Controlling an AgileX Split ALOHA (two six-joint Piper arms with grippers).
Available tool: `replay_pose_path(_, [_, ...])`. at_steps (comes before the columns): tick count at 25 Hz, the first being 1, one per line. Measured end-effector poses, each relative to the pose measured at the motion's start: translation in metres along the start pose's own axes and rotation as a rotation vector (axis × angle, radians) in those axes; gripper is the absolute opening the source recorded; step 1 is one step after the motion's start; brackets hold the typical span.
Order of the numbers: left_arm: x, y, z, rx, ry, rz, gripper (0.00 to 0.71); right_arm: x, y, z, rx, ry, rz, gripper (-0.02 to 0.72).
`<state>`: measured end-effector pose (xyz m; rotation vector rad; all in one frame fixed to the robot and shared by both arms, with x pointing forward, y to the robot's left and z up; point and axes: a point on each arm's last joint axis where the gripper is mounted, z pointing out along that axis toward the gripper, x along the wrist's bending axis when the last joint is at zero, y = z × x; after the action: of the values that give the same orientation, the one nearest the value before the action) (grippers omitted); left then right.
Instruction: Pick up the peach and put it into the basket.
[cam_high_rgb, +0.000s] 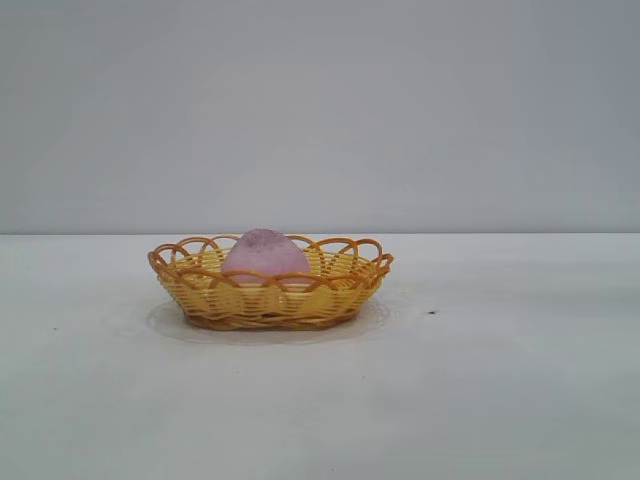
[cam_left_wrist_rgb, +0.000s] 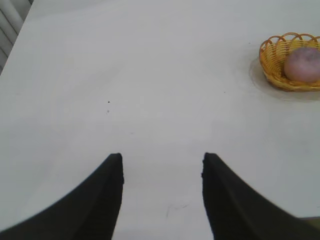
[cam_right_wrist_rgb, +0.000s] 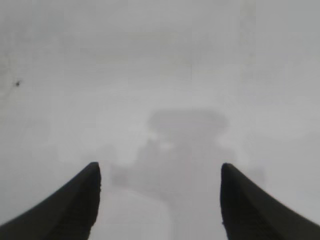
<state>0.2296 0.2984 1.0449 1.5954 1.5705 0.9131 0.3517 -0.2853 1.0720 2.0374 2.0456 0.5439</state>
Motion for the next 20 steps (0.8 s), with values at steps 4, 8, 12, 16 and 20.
replay_pose_path(4, [0.0,0.0,0.0,0.0,0.0,0.0,0.319,-0.001,-0.03,-0.011,-0.044,0.0,0.003,0.469])
replay_pose_path(8, [0.0,0.0,0.0,0.0,0.0,0.0,0.319,-0.003,-0.056,-0.004,-0.083,0.0,-0.011,0.469])
replay_pose_path(12, [0.0,0.0,0.0,0.0,0.0,0.0,0.319,-0.005,-0.069,0.004,-0.149,-0.005,-0.033,0.469])
replay_pose_path(16, [0.0,0.0,0.0,0.0,0.0,0.0,0.319,-0.006,-0.075,0.002,-0.257,-0.008,-0.049,0.469])
replay_pose_path(20, [0.0,0.0,0.0,0.0,0.0,0.0,0.319,-0.009,-0.084,-0.004,-0.327,-0.038,-0.058,0.469])
